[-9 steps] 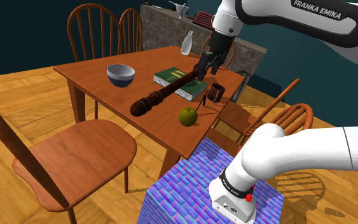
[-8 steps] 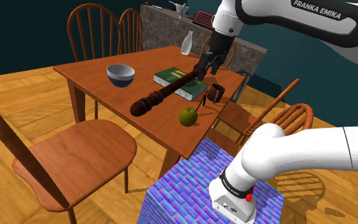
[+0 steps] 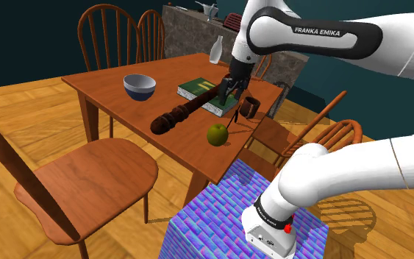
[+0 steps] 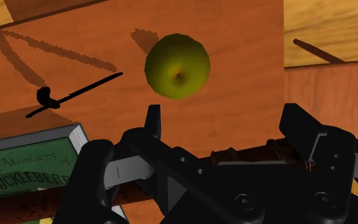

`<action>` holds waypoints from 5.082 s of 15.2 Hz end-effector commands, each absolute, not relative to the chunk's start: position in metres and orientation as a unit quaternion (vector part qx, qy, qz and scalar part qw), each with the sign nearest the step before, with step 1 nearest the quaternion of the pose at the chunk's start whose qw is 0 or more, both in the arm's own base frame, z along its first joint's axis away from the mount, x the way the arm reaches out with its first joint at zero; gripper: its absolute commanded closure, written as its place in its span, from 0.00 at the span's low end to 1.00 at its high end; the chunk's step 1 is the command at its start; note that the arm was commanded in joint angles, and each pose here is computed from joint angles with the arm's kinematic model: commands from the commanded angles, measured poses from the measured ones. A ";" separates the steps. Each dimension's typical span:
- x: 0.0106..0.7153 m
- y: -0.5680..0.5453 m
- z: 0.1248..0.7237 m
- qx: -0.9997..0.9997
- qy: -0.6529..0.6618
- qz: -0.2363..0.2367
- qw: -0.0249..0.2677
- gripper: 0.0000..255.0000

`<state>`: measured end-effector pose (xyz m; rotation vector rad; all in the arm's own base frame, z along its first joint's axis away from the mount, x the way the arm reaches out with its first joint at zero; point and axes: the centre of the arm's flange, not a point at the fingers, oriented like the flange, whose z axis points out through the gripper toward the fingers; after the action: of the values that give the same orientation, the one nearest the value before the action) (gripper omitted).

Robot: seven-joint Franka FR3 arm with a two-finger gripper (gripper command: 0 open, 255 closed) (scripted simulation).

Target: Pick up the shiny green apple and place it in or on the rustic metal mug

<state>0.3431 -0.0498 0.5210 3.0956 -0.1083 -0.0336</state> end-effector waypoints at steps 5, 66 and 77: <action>0.368 -0.083 0.450 0.998 -0.056 -0.030 0.012 0.00; 0.371 -0.103 0.571 0.998 -0.060 -0.034 0.010 1.00; 0.384 -0.245 0.597 0.998 -0.060 -0.034 0.010 1.00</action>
<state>0.3799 -0.2337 0.5975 3.1151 -0.1893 -0.1053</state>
